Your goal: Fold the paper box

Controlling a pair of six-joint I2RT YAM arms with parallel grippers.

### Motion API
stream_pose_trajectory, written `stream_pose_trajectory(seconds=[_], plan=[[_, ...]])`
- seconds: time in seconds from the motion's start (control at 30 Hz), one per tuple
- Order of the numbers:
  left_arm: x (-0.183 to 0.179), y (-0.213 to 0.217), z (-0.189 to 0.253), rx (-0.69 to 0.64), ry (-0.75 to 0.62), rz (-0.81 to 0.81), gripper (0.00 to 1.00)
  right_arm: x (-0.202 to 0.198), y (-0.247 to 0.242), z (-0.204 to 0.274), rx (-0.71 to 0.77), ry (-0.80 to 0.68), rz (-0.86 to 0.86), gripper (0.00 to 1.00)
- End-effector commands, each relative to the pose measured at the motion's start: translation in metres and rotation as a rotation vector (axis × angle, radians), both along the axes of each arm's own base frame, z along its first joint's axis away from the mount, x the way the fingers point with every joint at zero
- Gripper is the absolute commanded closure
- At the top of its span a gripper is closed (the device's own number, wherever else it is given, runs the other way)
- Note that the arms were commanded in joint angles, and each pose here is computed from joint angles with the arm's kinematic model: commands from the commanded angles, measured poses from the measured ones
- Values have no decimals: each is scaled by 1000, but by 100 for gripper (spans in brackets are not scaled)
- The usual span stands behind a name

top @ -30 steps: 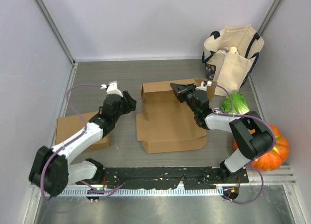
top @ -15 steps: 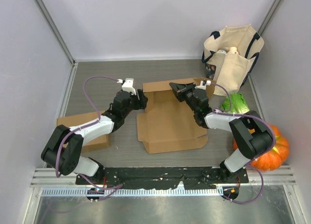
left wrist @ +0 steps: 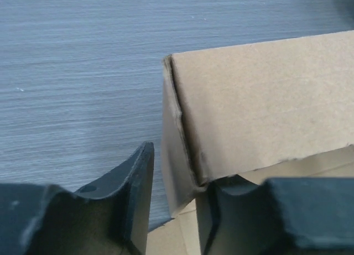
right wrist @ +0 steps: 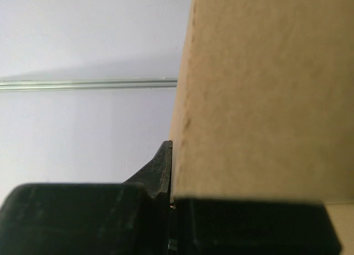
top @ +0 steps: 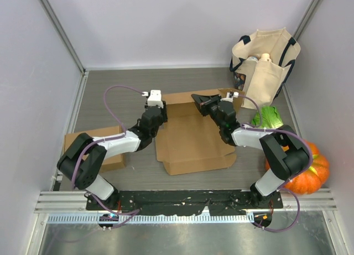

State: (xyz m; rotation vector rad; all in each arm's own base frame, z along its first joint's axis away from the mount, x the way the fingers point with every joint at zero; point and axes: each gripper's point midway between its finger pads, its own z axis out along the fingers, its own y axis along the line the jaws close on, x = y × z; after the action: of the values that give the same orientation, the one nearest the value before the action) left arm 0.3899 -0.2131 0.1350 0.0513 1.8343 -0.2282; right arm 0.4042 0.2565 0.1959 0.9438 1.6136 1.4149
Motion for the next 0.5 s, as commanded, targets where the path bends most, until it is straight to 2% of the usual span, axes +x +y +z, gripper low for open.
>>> stream_pose_trajectory(seconds=[0.0,0.03,0.07,0.1,0.13,0.2,0.3,0.4,0.43,0.47], plan=[[18,26,17,66,-81,265,67,-10,9,-9,-2,41,21,99],[18,28,14,82,-81,294,70,-10,8,-10,4,43,1,99],[19,27,0,119,-64,319,84,-14,12,-10,24,55,-2,99],[22,36,3,147,-75,399,90,-17,12,-11,36,64,-11,99],[24,39,-3,176,-67,430,100,-19,13,-11,52,73,-26,99],[28,46,-10,211,-54,491,100,-23,14,-8,82,89,-55,99],[27,48,-6,183,-58,484,100,-26,15,-5,84,109,-82,99],[32,27,-4,108,-85,339,100,-27,16,6,71,94,-90,99],[31,9,0,53,-83,218,92,-27,17,7,63,94,-88,99],[28,7,-3,28,-72,175,86,-26,17,9,67,89,-87,99]])
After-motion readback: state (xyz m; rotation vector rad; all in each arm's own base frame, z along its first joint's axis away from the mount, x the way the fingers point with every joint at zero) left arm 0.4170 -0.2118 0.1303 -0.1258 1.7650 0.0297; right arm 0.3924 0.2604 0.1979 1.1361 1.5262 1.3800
